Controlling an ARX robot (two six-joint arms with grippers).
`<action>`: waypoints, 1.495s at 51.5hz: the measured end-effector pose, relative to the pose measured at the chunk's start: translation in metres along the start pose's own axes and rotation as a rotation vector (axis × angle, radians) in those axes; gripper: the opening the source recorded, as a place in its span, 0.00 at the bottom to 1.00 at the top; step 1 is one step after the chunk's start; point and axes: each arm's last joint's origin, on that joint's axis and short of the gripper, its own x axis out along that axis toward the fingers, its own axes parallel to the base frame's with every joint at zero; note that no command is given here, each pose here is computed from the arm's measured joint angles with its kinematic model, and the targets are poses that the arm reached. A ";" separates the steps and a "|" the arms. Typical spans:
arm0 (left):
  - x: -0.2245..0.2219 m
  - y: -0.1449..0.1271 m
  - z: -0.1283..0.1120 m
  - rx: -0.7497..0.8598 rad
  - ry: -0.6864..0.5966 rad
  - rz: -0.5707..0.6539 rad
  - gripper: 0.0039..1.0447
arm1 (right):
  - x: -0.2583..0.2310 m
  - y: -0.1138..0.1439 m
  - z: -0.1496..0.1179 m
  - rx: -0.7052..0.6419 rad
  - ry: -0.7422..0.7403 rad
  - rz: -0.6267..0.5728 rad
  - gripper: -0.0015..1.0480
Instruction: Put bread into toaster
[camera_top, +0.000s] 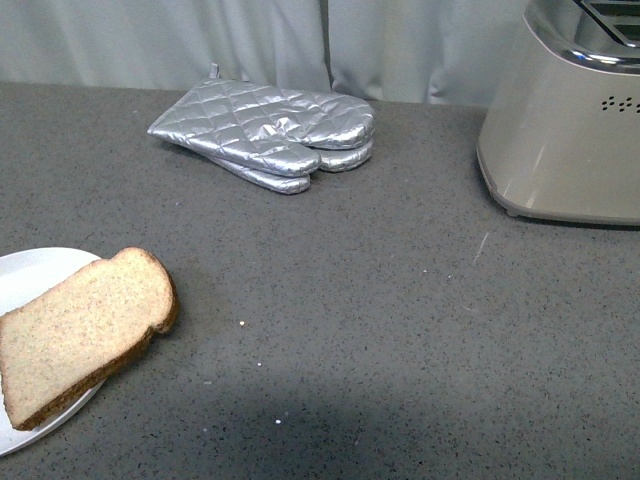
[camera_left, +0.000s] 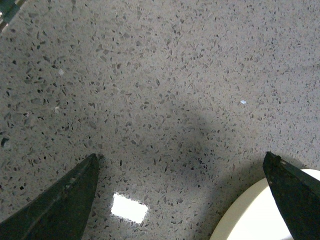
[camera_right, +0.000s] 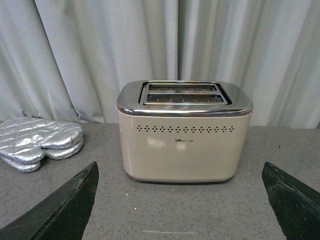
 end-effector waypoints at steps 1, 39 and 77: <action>0.000 0.000 0.001 0.006 -0.014 -0.002 0.94 | 0.000 0.000 0.000 0.000 0.000 0.000 0.91; 0.004 -0.014 -0.010 0.310 0.132 -0.041 0.94 | 0.000 0.000 0.000 0.000 0.000 0.000 0.91; 0.004 -0.022 -0.026 0.498 0.255 -0.052 0.20 | 0.000 0.000 0.000 0.000 0.000 0.000 0.91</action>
